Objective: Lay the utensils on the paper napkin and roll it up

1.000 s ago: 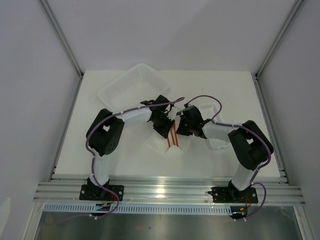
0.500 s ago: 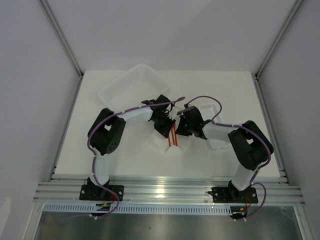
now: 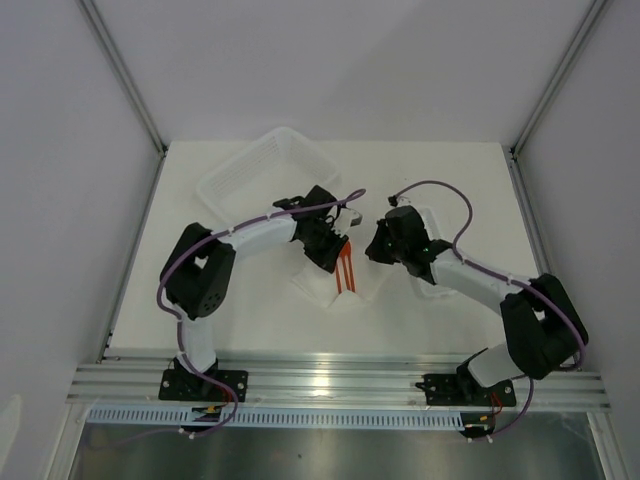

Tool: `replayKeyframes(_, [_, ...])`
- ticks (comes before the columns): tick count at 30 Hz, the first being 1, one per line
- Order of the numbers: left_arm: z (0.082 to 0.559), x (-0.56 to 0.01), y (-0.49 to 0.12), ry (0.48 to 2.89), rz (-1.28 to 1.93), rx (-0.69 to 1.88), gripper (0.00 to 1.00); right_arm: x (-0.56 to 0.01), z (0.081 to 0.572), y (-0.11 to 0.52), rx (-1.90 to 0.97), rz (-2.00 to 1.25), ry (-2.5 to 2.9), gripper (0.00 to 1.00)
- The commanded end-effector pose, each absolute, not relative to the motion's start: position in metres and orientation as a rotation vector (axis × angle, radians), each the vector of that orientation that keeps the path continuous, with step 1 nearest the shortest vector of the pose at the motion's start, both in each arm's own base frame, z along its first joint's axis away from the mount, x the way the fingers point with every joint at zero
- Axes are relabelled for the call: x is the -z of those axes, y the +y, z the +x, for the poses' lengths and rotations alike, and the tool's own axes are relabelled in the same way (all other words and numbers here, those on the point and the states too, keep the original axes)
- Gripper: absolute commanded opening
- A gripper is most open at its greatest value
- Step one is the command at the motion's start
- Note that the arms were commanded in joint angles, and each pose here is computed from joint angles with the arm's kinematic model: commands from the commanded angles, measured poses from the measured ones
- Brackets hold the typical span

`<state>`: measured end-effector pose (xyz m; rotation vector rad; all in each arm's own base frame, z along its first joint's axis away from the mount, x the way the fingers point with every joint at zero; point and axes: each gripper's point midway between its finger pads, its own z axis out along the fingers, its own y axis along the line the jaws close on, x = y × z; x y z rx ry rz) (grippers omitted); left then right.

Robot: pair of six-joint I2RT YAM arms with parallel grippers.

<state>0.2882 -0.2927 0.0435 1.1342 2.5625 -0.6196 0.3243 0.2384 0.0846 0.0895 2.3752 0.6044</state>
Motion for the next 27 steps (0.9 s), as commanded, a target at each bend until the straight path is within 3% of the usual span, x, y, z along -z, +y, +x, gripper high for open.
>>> replayKeyframes(1, [0.293,-0.082,-0.295,2.443,1.134,0.642,0.29,-0.096,0.309,0.218,-0.558,0.066,2.348,0.0])
replayKeyframes(8, [0.273,-0.105,-0.298,2.375,1.2,0.769,0.29,-0.107,0.228,0.252,-0.916,-0.17,2.309,0.0])
replayKeyframes(16, [0.246,-0.099,-0.29,2.363,1.284,0.849,0.29,-0.1,0.186,0.292,-1.202,-0.329,2.262,0.0])
replayKeyframes(27, [0.244,-0.093,-0.288,2.37,1.302,0.845,0.29,-0.074,0.212,0.298,-1.126,-0.28,2.307,0.0])
